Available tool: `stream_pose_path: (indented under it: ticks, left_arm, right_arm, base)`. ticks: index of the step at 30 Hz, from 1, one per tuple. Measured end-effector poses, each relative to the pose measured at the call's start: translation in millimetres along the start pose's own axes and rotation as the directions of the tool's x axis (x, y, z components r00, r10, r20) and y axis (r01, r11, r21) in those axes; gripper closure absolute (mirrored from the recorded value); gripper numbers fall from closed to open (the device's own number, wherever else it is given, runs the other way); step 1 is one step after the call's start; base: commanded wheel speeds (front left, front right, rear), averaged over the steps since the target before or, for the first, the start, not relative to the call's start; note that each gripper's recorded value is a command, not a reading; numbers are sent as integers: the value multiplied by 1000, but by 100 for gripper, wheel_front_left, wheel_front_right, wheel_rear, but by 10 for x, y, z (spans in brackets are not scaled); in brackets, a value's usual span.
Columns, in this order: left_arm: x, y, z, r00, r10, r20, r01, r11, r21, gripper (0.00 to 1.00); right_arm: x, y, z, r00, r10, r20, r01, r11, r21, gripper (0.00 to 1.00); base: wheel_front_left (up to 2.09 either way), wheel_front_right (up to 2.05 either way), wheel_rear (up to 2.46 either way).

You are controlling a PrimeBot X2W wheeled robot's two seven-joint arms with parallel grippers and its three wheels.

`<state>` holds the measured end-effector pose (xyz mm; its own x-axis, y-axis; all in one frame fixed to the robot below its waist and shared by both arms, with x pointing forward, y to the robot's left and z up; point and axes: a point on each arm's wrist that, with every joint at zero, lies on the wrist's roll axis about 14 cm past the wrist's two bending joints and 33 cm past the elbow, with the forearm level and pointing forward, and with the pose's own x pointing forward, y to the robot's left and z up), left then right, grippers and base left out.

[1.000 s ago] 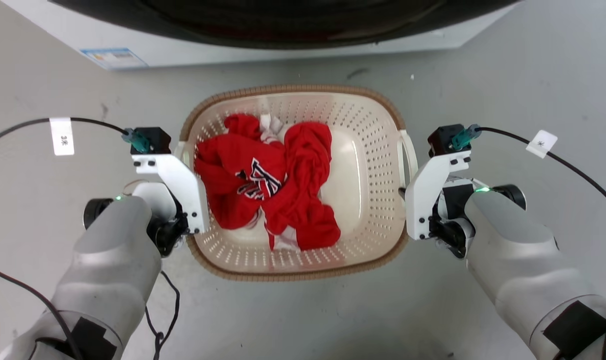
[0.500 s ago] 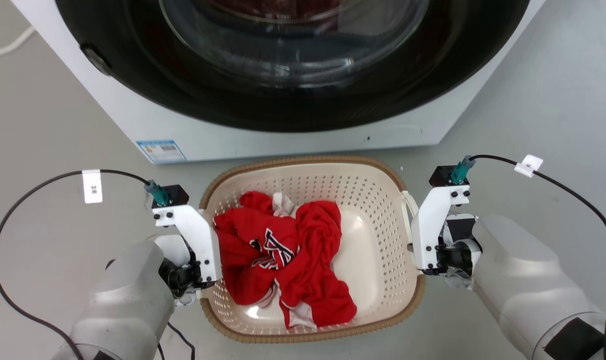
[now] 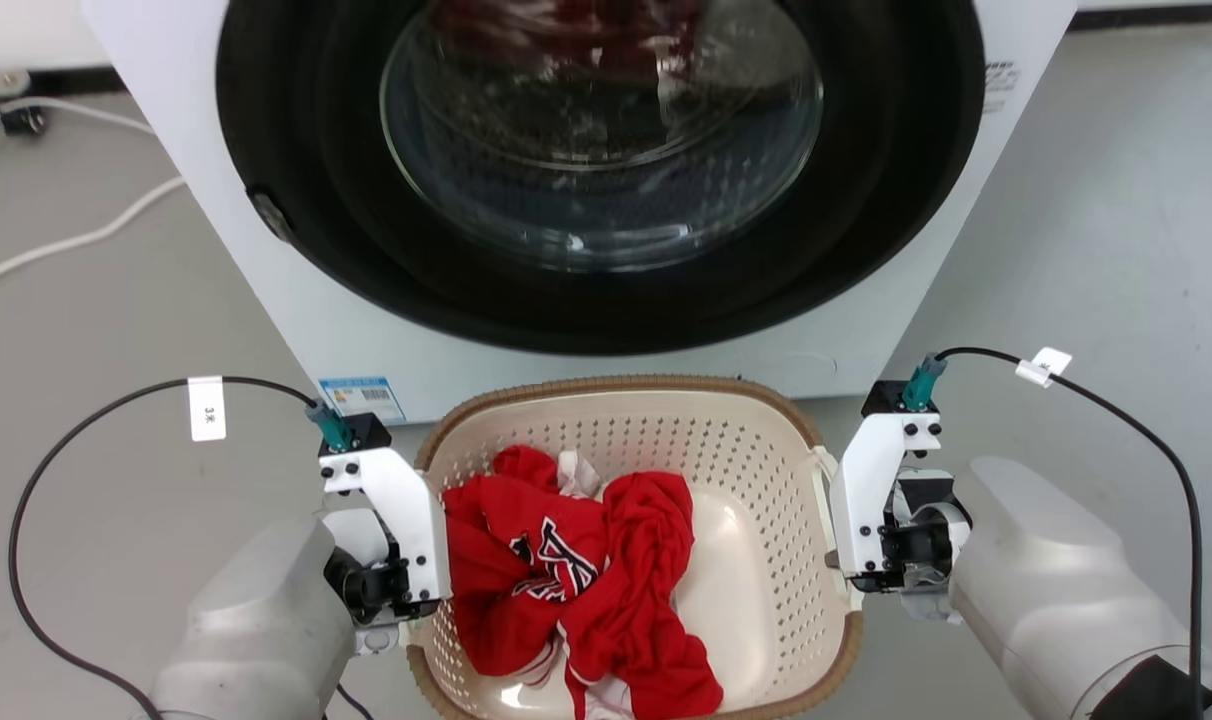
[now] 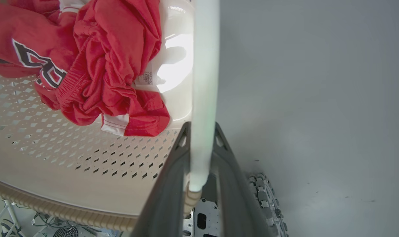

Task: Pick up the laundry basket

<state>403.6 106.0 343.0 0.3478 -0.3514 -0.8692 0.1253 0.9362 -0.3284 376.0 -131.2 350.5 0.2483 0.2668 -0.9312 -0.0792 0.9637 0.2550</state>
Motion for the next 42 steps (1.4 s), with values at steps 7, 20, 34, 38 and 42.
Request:
stream_pose_path:
  ticks: [7, 20, 34, 38, 42]
  left_arm:
    - [-166, -79, -131, 1000, -11, -12, 11, 1000, -9, 100]
    - [-266, -127, -351, 999, -25, -34, 24, 999, -41, 100]
    - [-258, -147, -353, 999, -30, -28, 29, 999, -37, 100]
    - [-255, -146, -358, 999, -30, -29, 29, 999, -40, 100]
    - [-256, -127, -373, 999, -26, -31, 25, 999, -41, 100]
  right_arm:
    - [-172, 34, -168, 999, 10, -44, -9, 1000, 15, 100]
    - [-283, 65, -364, 995, 24, -95, -21, 999, 36, 100]
    - [-286, 55, -385, 995, 26, -96, -21, 999, 50, 100]
    - [-284, 51, -376, 996, 21, -91, -17, 999, 45, 100]
    - [-274, 70, -362, 996, 24, -87, -20, 999, 41, 100]
  base:
    - [0, 0, 0]
    - [0, 0, 0]
    - [0, 0, 0]
    - [0, 0, 0]
    - [0, 0, 0]
